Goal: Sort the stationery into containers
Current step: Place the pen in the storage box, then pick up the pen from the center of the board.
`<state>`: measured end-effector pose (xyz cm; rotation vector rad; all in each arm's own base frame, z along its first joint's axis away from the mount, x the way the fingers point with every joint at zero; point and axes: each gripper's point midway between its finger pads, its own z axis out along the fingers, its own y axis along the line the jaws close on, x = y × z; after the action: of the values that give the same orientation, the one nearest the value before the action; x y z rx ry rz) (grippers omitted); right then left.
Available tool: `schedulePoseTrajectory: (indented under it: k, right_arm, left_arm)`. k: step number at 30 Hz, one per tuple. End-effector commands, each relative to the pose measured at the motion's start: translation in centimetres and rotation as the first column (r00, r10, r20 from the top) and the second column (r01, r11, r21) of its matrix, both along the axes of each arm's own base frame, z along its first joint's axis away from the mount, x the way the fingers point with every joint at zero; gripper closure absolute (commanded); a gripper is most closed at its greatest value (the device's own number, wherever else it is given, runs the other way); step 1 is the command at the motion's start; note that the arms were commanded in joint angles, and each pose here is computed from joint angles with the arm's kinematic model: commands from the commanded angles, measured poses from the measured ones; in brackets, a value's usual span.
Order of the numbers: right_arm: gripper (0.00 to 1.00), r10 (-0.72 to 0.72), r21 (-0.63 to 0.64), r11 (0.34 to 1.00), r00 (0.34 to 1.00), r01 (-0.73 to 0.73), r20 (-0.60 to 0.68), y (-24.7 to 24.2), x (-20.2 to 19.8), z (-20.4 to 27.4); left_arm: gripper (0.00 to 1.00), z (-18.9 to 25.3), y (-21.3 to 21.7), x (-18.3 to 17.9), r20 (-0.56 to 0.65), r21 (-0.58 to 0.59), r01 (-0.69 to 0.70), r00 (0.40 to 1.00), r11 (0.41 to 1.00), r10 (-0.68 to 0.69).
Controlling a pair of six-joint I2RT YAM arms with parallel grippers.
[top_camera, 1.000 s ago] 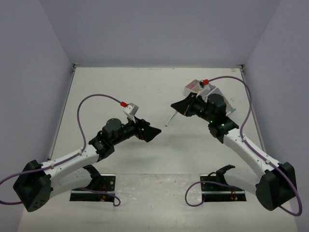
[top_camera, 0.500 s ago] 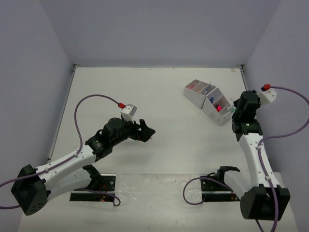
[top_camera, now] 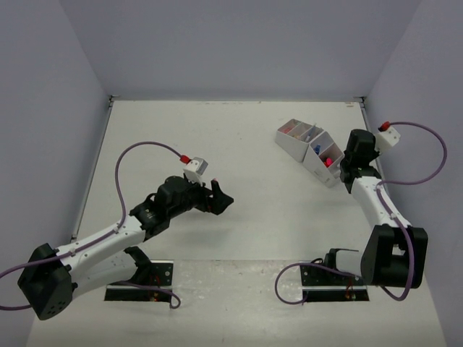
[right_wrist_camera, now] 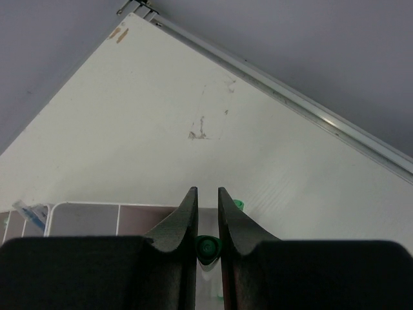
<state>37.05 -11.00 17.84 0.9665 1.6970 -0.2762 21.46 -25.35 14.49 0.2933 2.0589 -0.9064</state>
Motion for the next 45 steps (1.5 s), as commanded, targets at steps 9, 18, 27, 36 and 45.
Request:
schedulePoseTrajectory:
  k: [9,18,27,36,45]
  right_arm:
    - [0.60,0.020,0.057,0.998,1.000,-0.021,0.015,0.7,0.7,-1.4]
    - [0.44,0.165,0.063,0.983,0.982,-0.171,0.096,4.3,0.0,4.5]
    - [0.42,0.488,0.016,0.869,0.862,-0.495,0.139,12.1,-3.0,9.2]
    - [0.39,0.539,0.006,0.838,0.828,-0.546,0.156,13.0,-4.0,8.9]
    - [0.40,0.587,0.015,0.803,0.794,-0.596,0.162,14.1,-4.0,8.9]
  left_arm:
    - [0.00,-1.7,1.0,0.6,-0.027,0.063,-0.062,0.998,0.996,0.063]
    - [0.01,-4.8,3.4,4.0,-0.113,0.259,-0.305,0.933,0.917,0.342]
    - [0.16,-6.3,2.1,7.1,-0.167,0.342,-0.403,0.863,0.849,0.477]
    - [0.37,-11.2,1.6,8.0,-0.160,0.575,-0.411,0.791,0.707,0.590]
    - [0.71,-16.0,2.8,5.6,-0.181,0.686,-0.358,0.759,0.634,0.625]
